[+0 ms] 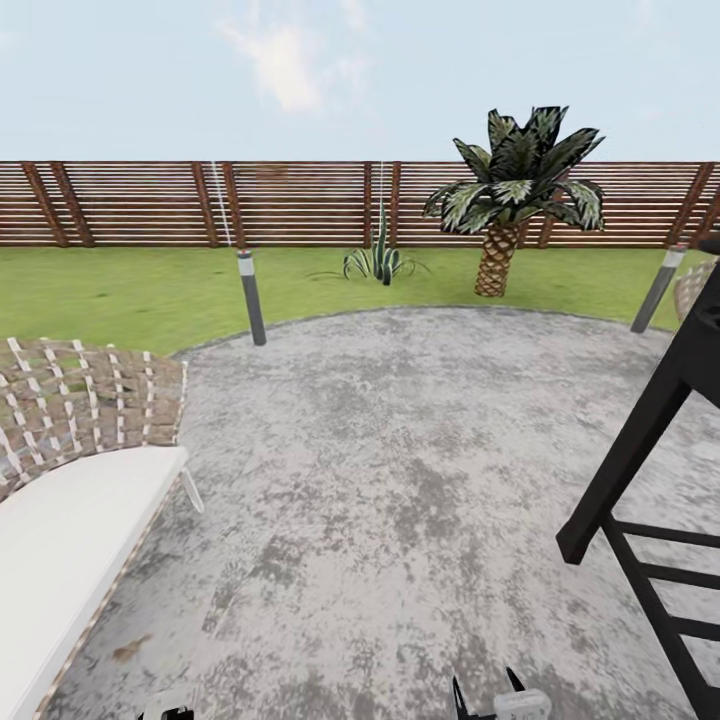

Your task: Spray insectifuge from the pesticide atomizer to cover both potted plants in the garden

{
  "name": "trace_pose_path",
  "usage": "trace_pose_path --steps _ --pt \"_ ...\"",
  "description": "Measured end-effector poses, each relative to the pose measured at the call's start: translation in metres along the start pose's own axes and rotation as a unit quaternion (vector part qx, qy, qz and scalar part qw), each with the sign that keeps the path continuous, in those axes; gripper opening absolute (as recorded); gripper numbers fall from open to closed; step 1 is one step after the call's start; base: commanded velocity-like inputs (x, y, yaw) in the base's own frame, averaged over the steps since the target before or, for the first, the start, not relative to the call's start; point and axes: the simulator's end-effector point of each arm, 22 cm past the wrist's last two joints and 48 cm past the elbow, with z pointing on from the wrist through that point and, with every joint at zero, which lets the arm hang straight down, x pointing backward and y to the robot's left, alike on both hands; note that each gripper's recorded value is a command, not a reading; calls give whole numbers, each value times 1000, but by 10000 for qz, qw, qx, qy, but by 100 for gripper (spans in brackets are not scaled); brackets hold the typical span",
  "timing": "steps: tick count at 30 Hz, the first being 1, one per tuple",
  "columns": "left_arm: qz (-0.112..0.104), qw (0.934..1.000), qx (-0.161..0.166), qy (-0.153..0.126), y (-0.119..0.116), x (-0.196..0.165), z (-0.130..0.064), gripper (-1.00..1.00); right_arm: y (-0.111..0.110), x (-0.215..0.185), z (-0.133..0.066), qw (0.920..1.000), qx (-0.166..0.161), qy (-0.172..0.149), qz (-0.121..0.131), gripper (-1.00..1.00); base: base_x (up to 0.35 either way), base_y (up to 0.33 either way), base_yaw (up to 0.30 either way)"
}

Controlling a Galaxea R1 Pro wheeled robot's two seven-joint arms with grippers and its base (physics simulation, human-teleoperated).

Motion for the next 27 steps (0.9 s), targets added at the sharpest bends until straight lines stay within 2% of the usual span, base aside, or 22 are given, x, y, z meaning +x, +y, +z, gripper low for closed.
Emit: trace_pose_path --steps 27 --pt "0 10000 -3 -1 0 0 0 -100 0 0 0 10000 -3 -3 -2 100 340 0 0"
